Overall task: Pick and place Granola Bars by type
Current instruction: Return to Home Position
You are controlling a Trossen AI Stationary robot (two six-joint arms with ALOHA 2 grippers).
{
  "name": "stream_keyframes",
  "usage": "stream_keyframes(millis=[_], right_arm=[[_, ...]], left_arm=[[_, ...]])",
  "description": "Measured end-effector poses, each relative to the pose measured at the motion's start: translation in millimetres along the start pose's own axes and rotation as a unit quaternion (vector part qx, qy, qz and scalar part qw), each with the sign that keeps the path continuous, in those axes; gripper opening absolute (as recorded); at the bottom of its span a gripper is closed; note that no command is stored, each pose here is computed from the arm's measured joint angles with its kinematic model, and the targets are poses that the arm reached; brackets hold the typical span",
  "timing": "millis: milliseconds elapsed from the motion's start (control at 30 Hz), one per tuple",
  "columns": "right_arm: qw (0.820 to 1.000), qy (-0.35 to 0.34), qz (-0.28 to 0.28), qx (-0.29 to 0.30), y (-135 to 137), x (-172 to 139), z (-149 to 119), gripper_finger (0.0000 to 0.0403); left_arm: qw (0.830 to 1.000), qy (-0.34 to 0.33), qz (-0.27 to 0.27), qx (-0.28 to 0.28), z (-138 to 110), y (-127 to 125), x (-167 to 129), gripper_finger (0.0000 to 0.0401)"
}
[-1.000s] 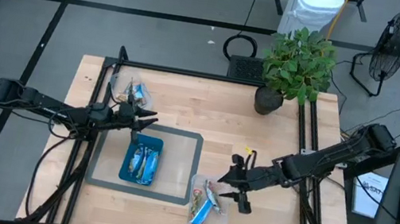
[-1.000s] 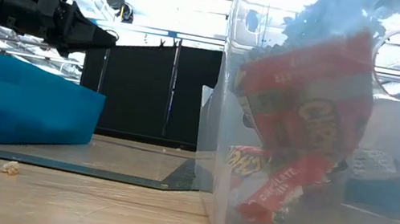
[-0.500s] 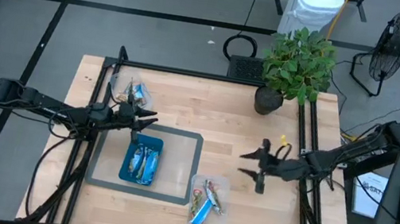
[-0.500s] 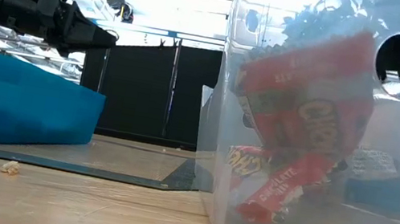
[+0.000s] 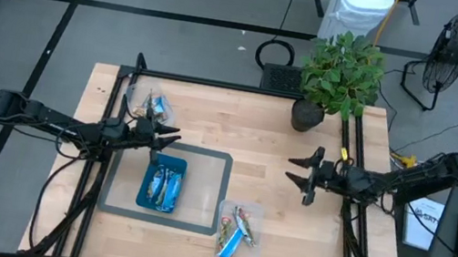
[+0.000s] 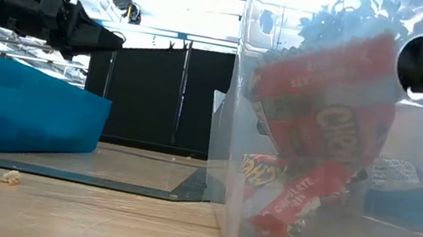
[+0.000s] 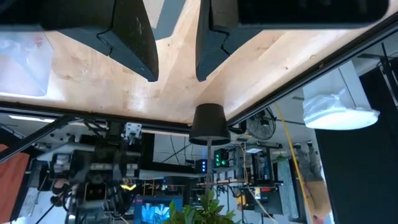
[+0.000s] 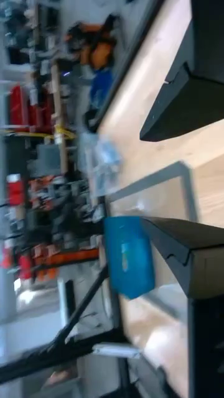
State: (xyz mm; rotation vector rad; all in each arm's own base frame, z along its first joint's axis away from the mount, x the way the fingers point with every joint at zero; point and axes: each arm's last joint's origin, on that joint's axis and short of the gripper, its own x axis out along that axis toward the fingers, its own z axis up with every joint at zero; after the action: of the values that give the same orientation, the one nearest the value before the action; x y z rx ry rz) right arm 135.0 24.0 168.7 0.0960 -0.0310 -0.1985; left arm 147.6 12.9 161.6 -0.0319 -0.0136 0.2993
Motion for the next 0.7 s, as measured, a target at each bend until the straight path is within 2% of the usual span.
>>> stream_keyframes(millis=[367, 700], right_arm=[[0.999, 0.001, -0.01, -0.045, -25, 5, 3, 0.0198], [0.997, -0.024, -0.015, -0.074, -29, -9, 11, 0.0189]], left_arm=[[1.0, 0.001, 0.0, 0.0, 0, 0, 0, 0.0113], [1.0, 0.001, 0.0, 0.0, 0, 0, 0, 0.0113]])
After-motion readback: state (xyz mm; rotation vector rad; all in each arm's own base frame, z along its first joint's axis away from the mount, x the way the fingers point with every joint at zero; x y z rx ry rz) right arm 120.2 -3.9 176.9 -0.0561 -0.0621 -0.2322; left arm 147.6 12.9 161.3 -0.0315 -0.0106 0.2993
